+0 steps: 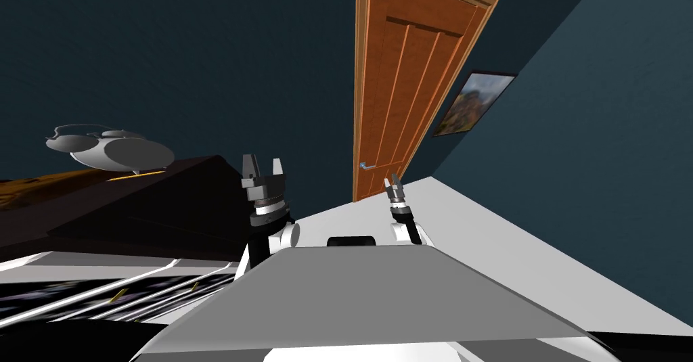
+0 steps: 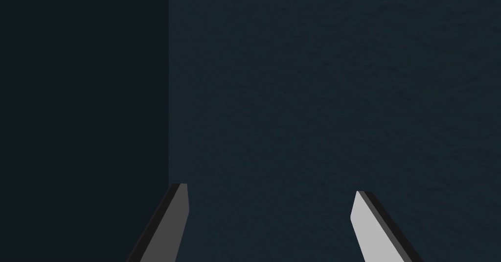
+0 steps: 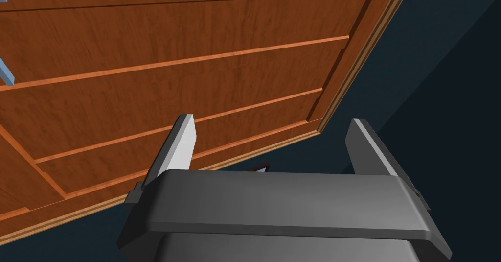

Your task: Pull the door open

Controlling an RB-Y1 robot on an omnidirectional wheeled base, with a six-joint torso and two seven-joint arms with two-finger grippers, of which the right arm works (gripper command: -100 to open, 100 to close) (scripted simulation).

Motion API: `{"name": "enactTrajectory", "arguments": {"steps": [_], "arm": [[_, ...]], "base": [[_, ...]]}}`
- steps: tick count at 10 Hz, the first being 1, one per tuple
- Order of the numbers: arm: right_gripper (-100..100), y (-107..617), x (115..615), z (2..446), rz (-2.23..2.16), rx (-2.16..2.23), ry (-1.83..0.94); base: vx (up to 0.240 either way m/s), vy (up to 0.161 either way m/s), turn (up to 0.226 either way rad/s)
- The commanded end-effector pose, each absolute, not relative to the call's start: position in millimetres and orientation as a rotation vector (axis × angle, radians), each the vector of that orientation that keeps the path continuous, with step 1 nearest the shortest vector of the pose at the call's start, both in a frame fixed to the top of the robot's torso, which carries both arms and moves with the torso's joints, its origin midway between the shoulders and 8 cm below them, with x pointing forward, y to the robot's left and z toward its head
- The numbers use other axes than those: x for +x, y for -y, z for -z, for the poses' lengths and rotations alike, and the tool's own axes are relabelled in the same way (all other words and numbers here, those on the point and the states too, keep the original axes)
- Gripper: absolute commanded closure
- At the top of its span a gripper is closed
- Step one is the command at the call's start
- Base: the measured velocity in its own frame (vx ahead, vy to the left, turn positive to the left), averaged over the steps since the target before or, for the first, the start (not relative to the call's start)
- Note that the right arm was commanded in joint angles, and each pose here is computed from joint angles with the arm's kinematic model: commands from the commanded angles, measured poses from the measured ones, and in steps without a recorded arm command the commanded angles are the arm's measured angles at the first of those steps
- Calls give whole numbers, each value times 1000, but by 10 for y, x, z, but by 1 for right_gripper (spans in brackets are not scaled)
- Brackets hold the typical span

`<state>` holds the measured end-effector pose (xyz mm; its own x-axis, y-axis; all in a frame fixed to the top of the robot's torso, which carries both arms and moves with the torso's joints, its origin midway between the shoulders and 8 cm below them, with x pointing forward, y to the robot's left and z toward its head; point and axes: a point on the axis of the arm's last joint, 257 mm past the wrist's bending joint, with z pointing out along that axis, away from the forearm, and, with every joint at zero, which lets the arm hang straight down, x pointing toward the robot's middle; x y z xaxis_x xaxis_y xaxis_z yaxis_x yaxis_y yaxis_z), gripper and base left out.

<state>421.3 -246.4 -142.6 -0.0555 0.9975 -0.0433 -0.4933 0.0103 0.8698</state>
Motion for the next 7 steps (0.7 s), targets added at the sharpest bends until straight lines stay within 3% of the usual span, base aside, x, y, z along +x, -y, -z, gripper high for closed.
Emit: {"name": "enactTrajectory", "arguments": {"steps": [1, 7], "arm": [[-100, 2466, 4240, 1541, -1433, 791, -897], [-100, 2484, 4386, 2027, -1430, 861, -970]], "base": [[61, -21, 32], [53, -28, 70]]}}
